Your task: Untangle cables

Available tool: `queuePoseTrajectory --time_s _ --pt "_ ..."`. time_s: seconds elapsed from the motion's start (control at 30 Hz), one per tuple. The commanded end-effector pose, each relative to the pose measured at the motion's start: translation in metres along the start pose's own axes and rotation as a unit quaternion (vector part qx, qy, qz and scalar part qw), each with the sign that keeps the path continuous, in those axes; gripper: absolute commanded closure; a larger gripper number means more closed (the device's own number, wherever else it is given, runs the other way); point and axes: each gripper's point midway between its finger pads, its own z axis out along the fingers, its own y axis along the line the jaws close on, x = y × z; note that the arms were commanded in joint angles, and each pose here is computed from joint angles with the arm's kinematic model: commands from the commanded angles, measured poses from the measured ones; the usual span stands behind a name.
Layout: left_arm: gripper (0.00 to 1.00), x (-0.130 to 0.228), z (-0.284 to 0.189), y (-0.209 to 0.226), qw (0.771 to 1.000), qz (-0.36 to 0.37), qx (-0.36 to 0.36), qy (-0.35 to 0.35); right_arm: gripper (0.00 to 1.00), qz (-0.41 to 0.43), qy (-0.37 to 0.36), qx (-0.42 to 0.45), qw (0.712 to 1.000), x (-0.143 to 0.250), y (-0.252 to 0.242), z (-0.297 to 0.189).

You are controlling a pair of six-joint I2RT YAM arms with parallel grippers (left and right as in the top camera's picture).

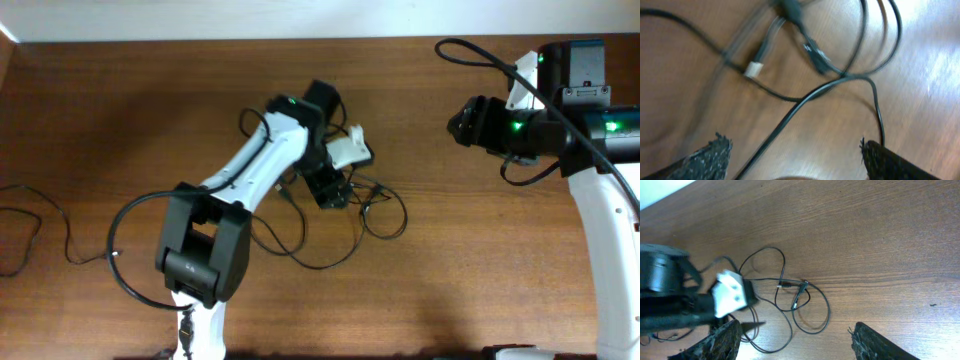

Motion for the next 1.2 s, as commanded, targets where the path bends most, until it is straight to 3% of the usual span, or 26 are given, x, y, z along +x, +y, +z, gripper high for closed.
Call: queuePoseTrajectory --time_s 0.0,0.03,0.1,0.17,0.2,0.27,0.37,0.5,0.57,0.73,0.9,0.93,1.03,1.13,1.17 --pt "0.15 0.002 0.023 -0.005 0.999 0.050 0.001 -0.018 0.28 -0.005 0.000 0.005 1.000 0.000 -0.003 0.001" --pt "0.17 0.002 0.026 -0.004 0.998 0.051 0.000 -0.020 0.28 -0.005 0.001 0.006 1.000 0.000 -0.003 0.001" --pt "0.37 0.003 0.027 0.002 0.998 0.053 -0.014 -0.018 0.28 -0.005 0.002 0.006 1.000 0.000 -0.003 0.001" --pt "0.85 0.009 0.025 0.014 0.998 0.044 -0.048 0.004 0.28 -0.005 0.002 0.006 1.000 0.000 -0.003 0.001" --pt "1.00 0.011 0.021 0.023 0.997 0.026 -0.072 0.015 0.28 -0.005 0.002 0.006 1.000 0.000 -0.003 0.001" --pt "1.00 0.003 0.004 0.036 0.994 -0.005 -0.110 0.016 0.28 -0.005 0.002 0.006 1.000 0.000 -0.003 0.001" --pt "1.00 -0.041 -0.074 0.036 0.986 -0.028 -0.154 -0.051 0.28 -0.005 0.002 0.006 1.000 0.000 -0.003 0.001" --pt "1.00 -0.087 -0.214 0.009 0.948 -0.126 -0.210 -0.203 0.28 -0.011 0.002 0.006 1.000 0.000 -0.003 0.001" --pt "1.00 -0.092 -0.274 -0.015 0.926 -0.117 -0.236 -0.269 0.28 -0.014 0.002 0.006 1.000 0.000 -0.003 0.001" --pt "1.00 -0.087 -0.376 -0.068 0.869 -0.088 -0.279 -0.399 0.27 -0.008 0.021 0.012 1.000 0.002 -0.007 0.013" --pt "1.00 -0.081 -0.454 -0.098 0.793 -0.111 -0.303 -0.517 0.27 -0.002 0.043 0.019 0.999 0.007 -0.012 0.023" --pt "1.00 -0.078 -0.473 -0.100 0.770 -0.124 -0.316 -0.541 0.27 -0.003 0.043 0.019 0.999 0.007 -0.012 0.023" --pt "1.00 -0.074 -0.496 -0.103 0.738 -0.130 -0.335 -0.571 0.27 -0.006 0.043 0.019 0.999 0.007 -0.012 0.023" --pt "1.00 -0.035 -0.522 -0.066 0.676 -0.209 -0.439 -0.553 0.27 -0.009 0.045 0.019 0.999 0.008 -0.012 0.023" --pt "1.00 -0.025 -0.525 -0.055 0.666 -0.226 -0.457 -0.544 0.27 -0.011 0.045 0.019 0.999 0.008 -0.012 0.023"
